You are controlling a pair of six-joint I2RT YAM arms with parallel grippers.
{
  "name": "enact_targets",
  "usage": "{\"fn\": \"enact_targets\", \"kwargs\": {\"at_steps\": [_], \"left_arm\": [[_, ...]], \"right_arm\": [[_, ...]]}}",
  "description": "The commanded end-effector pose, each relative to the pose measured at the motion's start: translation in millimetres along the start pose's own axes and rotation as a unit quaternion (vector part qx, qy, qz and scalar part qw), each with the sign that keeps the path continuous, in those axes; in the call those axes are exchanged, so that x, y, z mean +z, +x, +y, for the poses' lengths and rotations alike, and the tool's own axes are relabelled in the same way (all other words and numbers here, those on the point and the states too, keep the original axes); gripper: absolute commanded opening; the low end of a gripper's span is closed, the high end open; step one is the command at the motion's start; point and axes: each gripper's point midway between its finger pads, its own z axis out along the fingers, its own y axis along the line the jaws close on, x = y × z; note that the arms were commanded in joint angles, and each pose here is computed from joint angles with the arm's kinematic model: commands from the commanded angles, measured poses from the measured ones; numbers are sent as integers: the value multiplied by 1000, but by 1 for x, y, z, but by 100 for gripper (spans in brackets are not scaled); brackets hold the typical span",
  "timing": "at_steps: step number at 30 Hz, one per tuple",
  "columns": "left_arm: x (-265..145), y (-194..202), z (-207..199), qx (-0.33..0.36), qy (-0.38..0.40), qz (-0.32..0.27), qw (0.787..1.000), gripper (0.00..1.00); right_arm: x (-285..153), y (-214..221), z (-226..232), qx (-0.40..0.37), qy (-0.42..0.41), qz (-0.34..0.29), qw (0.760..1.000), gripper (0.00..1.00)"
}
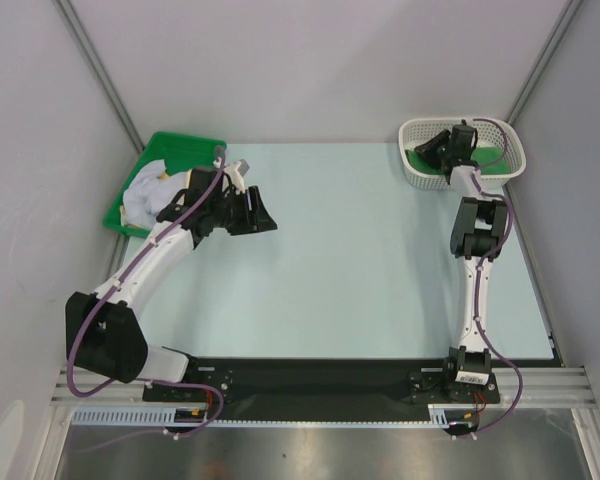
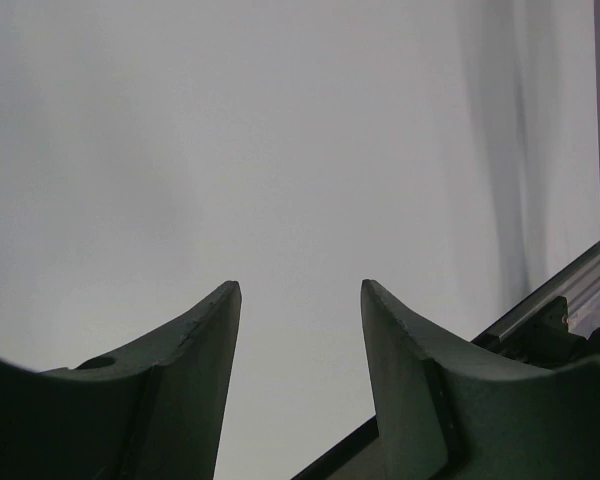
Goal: Fold and stack the towels
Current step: Neatly place the folded towel into the bin, then grab crumpled towel
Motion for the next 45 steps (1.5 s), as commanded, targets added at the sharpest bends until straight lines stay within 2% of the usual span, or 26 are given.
{"fn": "enact_targets", "kwargs": {"at_steps": [1, 3, 7, 12, 14, 15, 16, 20, 21, 24, 26, 28, 29, 30, 31, 32, 34, 35, 37, 38, 39, 40, 41, 42, 44, 45], "left_arm": [[-4, -4, -3, 13, 9, -10, 1000, 57], [-5, -5, -3, 14, 9, -12, 1000, 58], [-9, -9, -9, 13, 18, -18, 1000, 59], [-23, -21, -15, 26, 10, -41, 999, 59], [-29, -25, -14, 29, -1, -53, 998, 60], [-30, -26, -14, 30, -2, -54, 998, 60], [-32, -27, -15, 31, -4, -56, 998, 60], [-50, -49, -28, 41, -4, -89, 995, 59], [-56, -56, -29, 41, -10, -104, 994, 59], [-76, -78, -38, 45, -19, -146, 988, 61], [-93, -93, -44, 51, -29, -171, 984, 63], [-106, -102, -35, 48, -69, -195, 977, 66], [-115, -111, -34, 50, -82, -211, 973, 67], [-120, -115, -26, 47, -104, -222, 968, 68], [-127, -121, -13, 37, -143, -241, 959, 70], [-133, -127, 0, 24, -164, -251, 954, 71], [-136, -131, 18, -3, -186, -258, 948, 70], [-138, -134, 43, -23, -213, -257, 942, 70], [-141, -137, 70, -47, -250, -255, 933, 67], [-141, -139, 100, -68, -286, -251, 922, 68], [-142, -145, 112, -69, -298, -257, 917, 67], [-136, -147, 122, -70, -308, -252, 915, 67], [-148, -158, 142, -83, -329, -263, 903, 66], [-133, -156, 167, -95, -353, -238, 900, 66], [-132, -169, 189, -105, -368, -236, 893, 63], [-110, -167, 208, -99, -368, -208, 901, 62]], "right_arm": [[5, -18, 26, 19, -52, -34, 998, 31], [5, -21, 32, 23, -66, -42, 997, 31], [-3, -33, 70, 22, -164, -57, 984, 34], [-38, -66, 110, -9, -212, -73, 974, 46], [-50, -73, 108, -26, -198, -76, 977, 54], [-70, -93, 122, -39, -203, -92, 974, 58], [-78, -98, 123, -43, -192, -91, 976, 72], [-132, -127, 151, -73, -192, -113, 972, 100], [-156, -136, 165, -86, -191, -122, 970, 100], [-185, -142, 177, -111, -161, -128, 972, 100], [-215, -137, 188, -121, -137, -110, 977, 100], [-234, -120, 185, -122, -106, -76, 984, 100], [-259, -113, 204, -131, -106, -75, 983, 100], [-269, -96, 198, -135, -71, -53, 987, 100], [-275, -77, 191, -157, -51, -33, 986, 100], [-299, -55, 216, -182, -61, -24, 981, 100], [-313, -9, 209, -204, -25, 21, 978, 100], [-317, 22, 194, -224, -10, 55, 973, 100], [-346, 66, 209, -239, -34, 78, 967, 100], [-346, 101, 186, -238, -27, 116, 964, 100], [-366, 115, 210, -238, -73, 104, 963, 100], [-371, 127, 209, -240, -86, 107, 961, 100], [-374, 143, 205, -243, -94, 117, 958, 100], [-381, 159, 203, -237, -110, 123, 957, 100], [-384, 174, 199, -230, -126, 138, 955, 100], [-385, 183, 197, -229, -138, 152, 951, 100]]}}
